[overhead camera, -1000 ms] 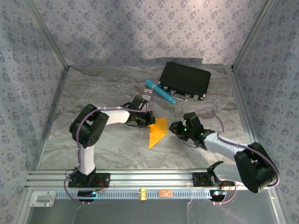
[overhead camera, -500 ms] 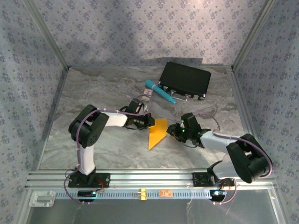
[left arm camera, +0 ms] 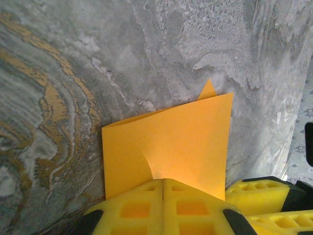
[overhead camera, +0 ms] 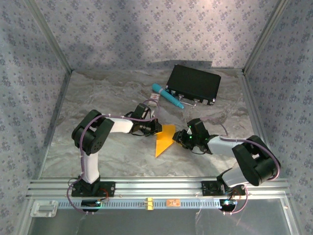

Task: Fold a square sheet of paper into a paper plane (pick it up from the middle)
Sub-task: Fold the wing for the fifth time at the center of the table.

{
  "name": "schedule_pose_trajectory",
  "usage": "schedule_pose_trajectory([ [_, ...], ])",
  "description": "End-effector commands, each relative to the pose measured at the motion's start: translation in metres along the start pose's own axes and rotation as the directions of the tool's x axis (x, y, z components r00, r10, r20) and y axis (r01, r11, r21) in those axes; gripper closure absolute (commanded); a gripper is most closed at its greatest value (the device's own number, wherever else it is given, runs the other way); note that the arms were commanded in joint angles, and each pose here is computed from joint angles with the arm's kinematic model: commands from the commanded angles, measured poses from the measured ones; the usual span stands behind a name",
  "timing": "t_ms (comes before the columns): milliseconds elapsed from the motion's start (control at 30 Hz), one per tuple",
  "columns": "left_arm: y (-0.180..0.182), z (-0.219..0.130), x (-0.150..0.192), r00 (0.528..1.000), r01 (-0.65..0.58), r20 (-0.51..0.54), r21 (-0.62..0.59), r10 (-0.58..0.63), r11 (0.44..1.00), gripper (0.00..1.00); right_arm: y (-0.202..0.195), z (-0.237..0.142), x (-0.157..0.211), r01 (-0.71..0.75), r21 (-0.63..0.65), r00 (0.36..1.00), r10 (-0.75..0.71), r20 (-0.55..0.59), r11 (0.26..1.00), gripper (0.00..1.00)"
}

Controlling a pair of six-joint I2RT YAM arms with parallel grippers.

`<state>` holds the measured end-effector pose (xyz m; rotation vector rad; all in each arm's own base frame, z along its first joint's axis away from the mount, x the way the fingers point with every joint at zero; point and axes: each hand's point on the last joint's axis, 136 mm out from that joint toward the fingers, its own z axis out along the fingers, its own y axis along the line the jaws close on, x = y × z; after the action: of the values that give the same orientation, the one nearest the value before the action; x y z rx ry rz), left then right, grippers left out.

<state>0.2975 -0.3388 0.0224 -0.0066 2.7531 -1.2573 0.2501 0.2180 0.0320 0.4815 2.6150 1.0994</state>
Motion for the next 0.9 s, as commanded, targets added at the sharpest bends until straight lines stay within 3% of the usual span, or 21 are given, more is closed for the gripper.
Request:
schedule_pose_trajectory([
  [0,0.022,0.001,0.017,0.998,0.049,-0.042,-0.068,-0.052,0.996,0.96,0.017,0.0,-0.007,0.004,-0.051,1.0,-0.003,0.006,0.999,0.66],
  [867,0.018,-0.003,0.014,0.999,0.045,-0.028,-0.062,-0.047,0.997,0.96,0.043,0.007,-0.018,0.065,-0.18,0.998,-0.069,-0.016,0.981,0.64],
])
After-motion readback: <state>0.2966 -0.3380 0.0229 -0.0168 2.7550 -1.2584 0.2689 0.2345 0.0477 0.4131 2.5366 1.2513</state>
